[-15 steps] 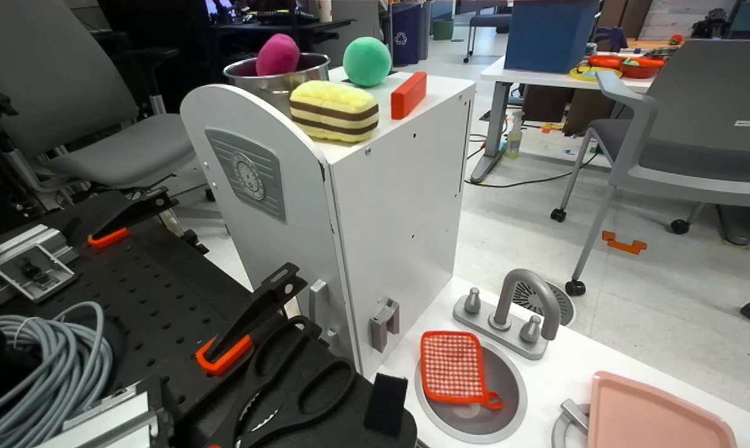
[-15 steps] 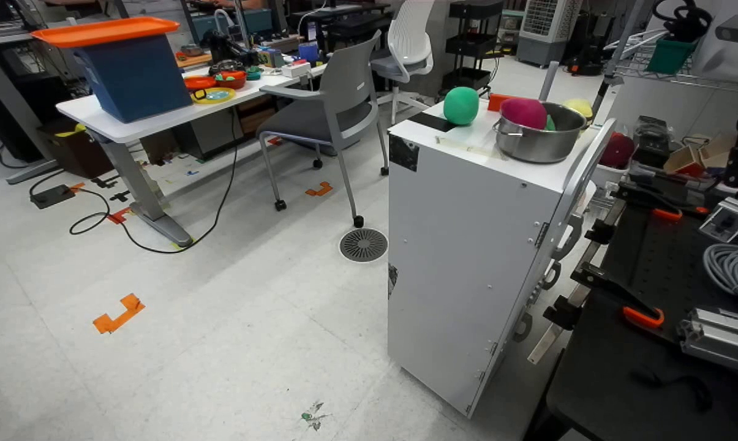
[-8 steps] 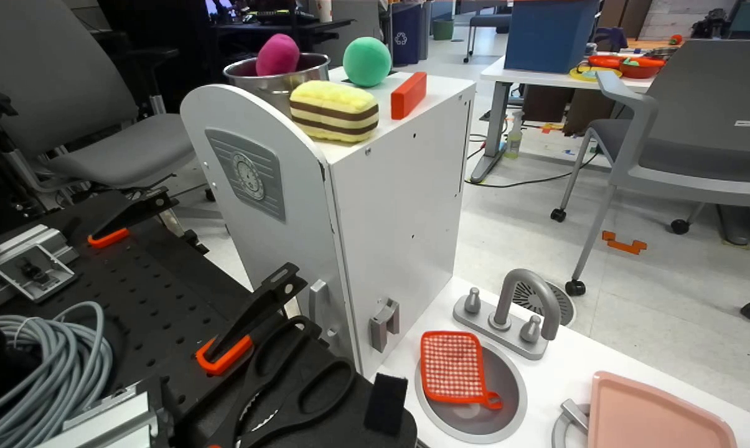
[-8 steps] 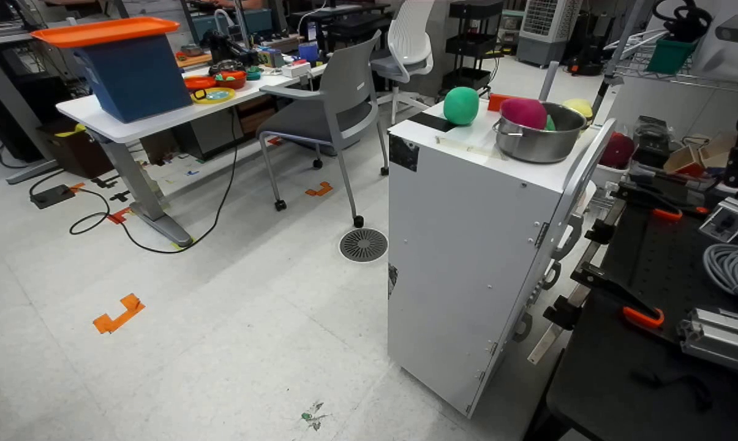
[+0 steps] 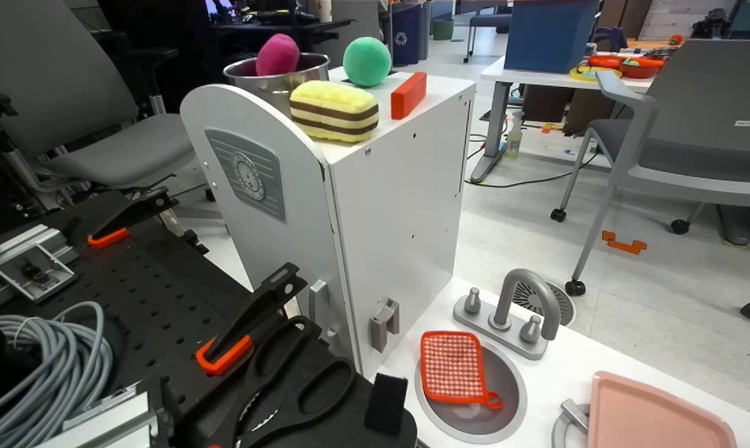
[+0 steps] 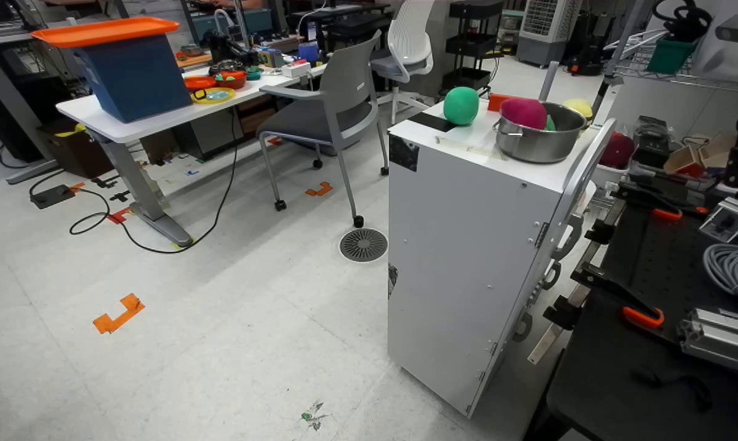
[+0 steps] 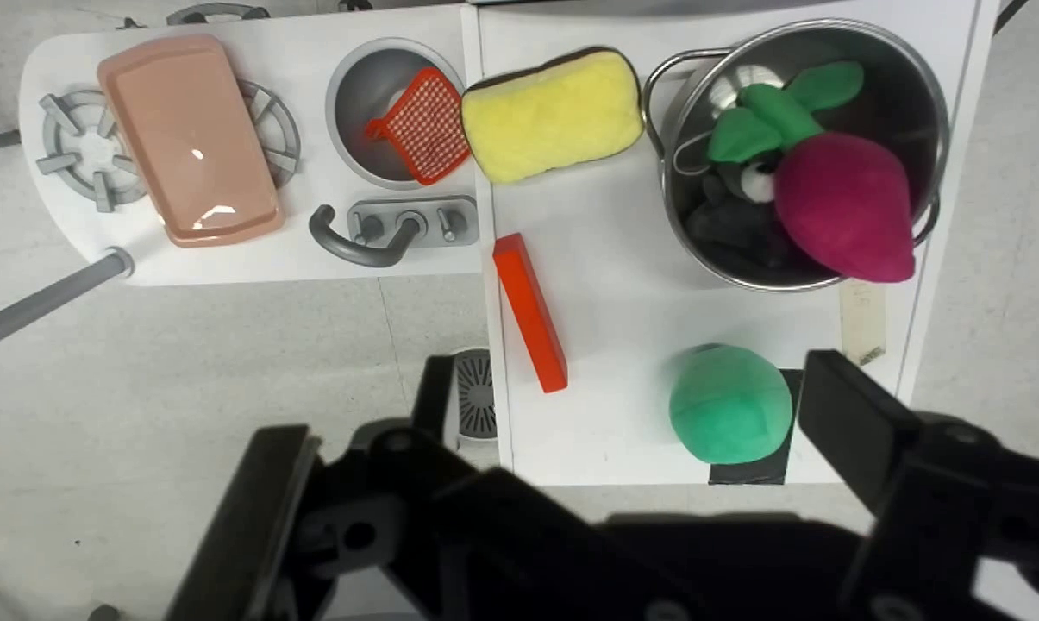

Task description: Put the green plush toy in the silver pot.

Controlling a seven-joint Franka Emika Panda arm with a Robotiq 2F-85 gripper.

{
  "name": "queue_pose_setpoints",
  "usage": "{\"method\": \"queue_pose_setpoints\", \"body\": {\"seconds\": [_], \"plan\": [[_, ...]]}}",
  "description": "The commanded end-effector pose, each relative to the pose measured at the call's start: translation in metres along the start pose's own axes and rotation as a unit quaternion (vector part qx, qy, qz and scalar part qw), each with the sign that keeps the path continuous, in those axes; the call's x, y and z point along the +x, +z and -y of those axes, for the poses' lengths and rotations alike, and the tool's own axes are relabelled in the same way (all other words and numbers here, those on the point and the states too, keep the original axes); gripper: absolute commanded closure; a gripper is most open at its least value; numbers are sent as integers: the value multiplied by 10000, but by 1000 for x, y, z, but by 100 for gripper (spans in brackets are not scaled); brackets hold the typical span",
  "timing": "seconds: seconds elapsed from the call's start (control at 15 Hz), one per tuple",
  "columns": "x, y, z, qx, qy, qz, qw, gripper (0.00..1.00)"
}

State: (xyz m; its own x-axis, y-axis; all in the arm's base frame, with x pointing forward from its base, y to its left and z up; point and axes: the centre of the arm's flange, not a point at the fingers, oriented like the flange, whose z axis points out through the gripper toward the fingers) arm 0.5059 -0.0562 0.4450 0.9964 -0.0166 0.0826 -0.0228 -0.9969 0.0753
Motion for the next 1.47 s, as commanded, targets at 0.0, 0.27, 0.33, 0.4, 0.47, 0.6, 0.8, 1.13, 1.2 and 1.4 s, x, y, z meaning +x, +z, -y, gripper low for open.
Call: {"method": "queue_pose_setpoints", "body": {"seconds": [0.0,0.27,0.33,0.4,0.47,0.6,0.8,1.13,1.2,1.4], "plan": [[0,0,0,0,0,0,10000,0],[8,8,1,10,-70,-30,10000,0],[12,10,3,-18,-113,-57,9999,0],[19,13,5,-18,-164,-77,9998,0],[24,15,7,22,-186,-52,9998,0],[36,22,11,-25,-254,-61,9997,0],[53,33,14,-60,-281,14,9996,0],[76,45,17,-237,-385,-148,9989,0],[81,48,18,-278,-407,-202,9986,0],[95,53,21,-325,-505,-277,9978,0]]}}
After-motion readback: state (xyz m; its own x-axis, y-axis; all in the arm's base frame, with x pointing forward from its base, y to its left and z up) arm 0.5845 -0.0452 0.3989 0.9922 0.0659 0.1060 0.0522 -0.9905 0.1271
